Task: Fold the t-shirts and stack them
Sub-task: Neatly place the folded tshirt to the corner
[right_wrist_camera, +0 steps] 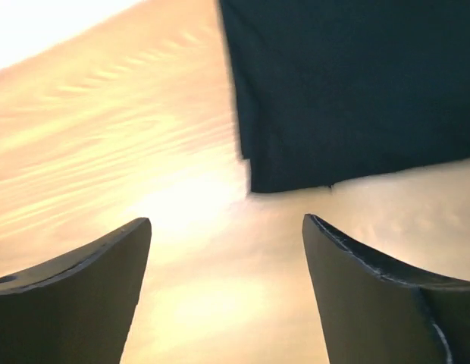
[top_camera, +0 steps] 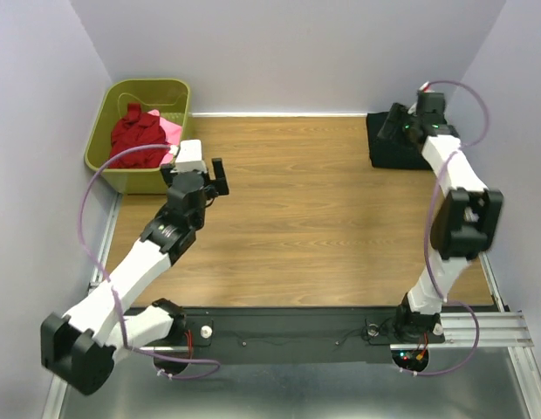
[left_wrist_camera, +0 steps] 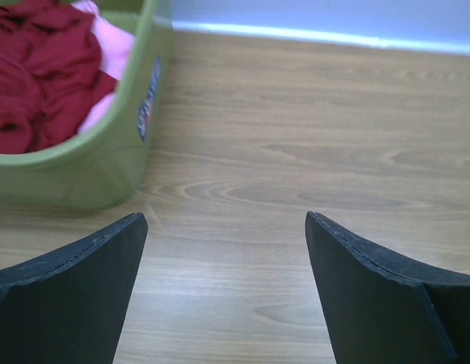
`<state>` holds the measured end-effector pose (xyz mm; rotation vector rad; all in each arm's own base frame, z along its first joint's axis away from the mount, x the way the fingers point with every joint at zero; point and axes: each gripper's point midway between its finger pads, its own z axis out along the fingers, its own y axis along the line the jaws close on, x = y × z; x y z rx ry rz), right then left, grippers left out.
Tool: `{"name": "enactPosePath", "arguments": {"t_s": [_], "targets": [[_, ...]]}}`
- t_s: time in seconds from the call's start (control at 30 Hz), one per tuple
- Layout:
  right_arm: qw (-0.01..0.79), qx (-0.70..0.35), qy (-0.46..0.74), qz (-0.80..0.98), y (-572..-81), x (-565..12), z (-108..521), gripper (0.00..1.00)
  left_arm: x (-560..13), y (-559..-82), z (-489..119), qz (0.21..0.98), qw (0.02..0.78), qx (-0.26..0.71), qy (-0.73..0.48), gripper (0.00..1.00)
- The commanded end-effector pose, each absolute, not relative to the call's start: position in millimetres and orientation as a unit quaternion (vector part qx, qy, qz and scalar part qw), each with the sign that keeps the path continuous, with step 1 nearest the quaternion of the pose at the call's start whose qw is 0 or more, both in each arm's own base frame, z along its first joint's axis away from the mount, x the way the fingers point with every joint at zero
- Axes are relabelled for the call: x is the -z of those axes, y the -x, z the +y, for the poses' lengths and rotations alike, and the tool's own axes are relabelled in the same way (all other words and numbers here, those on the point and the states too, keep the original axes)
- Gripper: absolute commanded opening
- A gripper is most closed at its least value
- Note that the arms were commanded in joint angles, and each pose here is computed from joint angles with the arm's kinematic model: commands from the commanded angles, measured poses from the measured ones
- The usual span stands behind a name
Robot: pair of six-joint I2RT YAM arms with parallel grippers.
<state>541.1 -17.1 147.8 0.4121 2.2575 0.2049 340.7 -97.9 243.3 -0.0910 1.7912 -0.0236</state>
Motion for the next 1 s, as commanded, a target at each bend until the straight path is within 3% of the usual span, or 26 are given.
{"name": "enactPosePath", "arguments": {"t_s": [0.0,0.13,0.33,0.47,0.57,0.67,0.97], "targets": [[0.522,-0.087,-0.162,0.833,-489.5,-279.2,-19.6,0.90,-302.7,-318.2,-71.5,0.731,0.675,0.022,0.098,0.98],[0.574,-0.068,-0.161,0.800,-416.2,-331.4,-22.4,0.98,-327.8,-287.1,-49.6,0.716,0.686,0.029,0.125,0.99],[0.671,-0.008,-0.199,0.714,-302.5,-385.1,-37.4,1.00,-350.7,-234.9,0.5,0.675,0.711,0.011,0.198,0.98],[0.699,0.005,-0.146,0.700,-265.4,-387.3,-23.7,1.00,-349.2,-205.6,23.6,0.650,0.726,0.011,0.224,0.99],[0.721,0.025,-0.171,0.671,-232.6,-381.4,-36.9,1.00,-337.6,-187.8,36.8,0.628,0.738,0.021,0.247,0.99],[0.739,0.034,-0.156,0.655,-213.7,-363.0,-38.9,1.00,-325.5,-174.7,47.0,0.602,0.748,0.040,0.276,0.99],[0.724,0.020,-0.110,0.681,-228.4,-318.6,-23.9,1.00,-312.5,-170.1,52.5,0.575,0.759,0.057,0.302,0.99]]}}
